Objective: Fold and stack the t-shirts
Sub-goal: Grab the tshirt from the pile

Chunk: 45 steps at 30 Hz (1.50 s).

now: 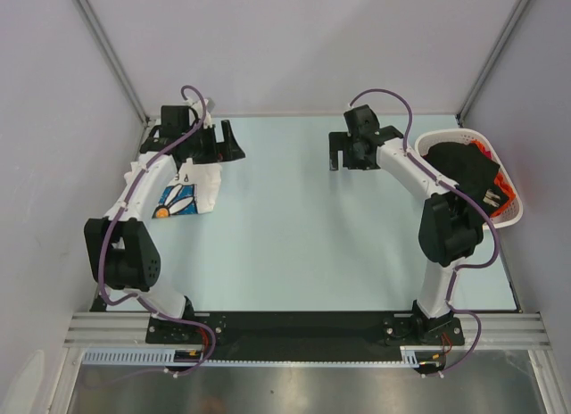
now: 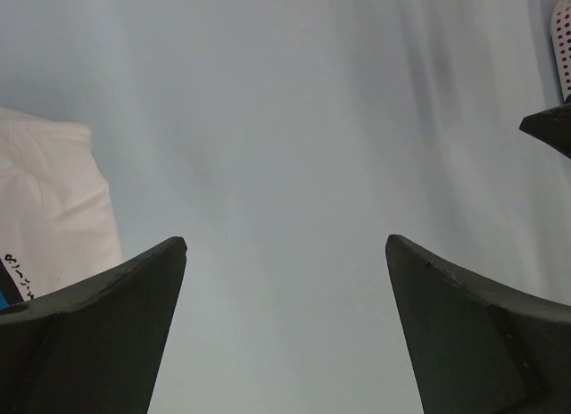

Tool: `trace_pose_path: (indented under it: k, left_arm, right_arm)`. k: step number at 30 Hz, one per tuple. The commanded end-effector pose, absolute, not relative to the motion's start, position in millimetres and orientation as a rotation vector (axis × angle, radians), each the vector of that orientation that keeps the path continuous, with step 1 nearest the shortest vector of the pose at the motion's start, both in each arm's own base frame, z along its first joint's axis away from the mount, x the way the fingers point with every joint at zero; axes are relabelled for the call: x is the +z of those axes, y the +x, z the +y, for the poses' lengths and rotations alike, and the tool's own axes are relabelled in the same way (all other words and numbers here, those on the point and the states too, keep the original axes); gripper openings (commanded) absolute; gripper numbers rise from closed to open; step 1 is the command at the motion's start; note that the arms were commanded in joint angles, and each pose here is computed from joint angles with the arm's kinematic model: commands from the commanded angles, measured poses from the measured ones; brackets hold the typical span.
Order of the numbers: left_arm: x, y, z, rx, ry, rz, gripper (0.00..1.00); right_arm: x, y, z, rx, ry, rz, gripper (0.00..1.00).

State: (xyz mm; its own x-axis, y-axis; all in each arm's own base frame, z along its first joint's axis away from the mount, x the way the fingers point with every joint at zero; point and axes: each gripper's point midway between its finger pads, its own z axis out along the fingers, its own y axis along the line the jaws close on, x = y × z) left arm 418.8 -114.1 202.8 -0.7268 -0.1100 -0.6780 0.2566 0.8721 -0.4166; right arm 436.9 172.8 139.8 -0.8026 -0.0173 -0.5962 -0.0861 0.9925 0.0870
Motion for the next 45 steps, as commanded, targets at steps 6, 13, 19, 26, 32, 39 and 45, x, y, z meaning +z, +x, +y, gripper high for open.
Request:
trace_pose_path:
  k: [6,13,19,26,32,39,45]
  left_arm:
    - [215.7,417.0,-124.4,-0.693,0.157,2.273,1.00]
    - [211.5,415.7,-126.7,-0.687,0.188,2.287,1.00]
    - [191.3,410.8,-123.8,-0.675,0.174,2.349,1.00]
    - [175.4,407.0,-123.5,-0.681,0.168,2.392,1.00]
    - [167.0,406.9,-126.4,-0.705,0.191,2.412,1.00]
    - [158.1,405.7,-128.7,-0.731,0.201,2.432,1.00]
    - [154.3,405.3,-127.3,-0.715,0.216,2.440,1.00]
  right_arm:
    - [151.1,438.6,180.2,0.161,-0.102,2.481,0.98]
    - [141.3,432.6,186.5,0.149,-0.155,2.511,0.98]
    - [160.4,431.7,83.8,-0.819,-0.122,2.318,1.00]
    - [201.4,402.3,-55.1,-0.656,0.559,2.268,1.00]
    - [206.7,374.7,-102.9,-0.249,0.757,2.208,0.99]
    - [204.7,373.1,-108.6,-0.099,0.760,2.232,1.00]
    - [171.5,385.8,-92.0,0.026,0.812,2.315,0.99]
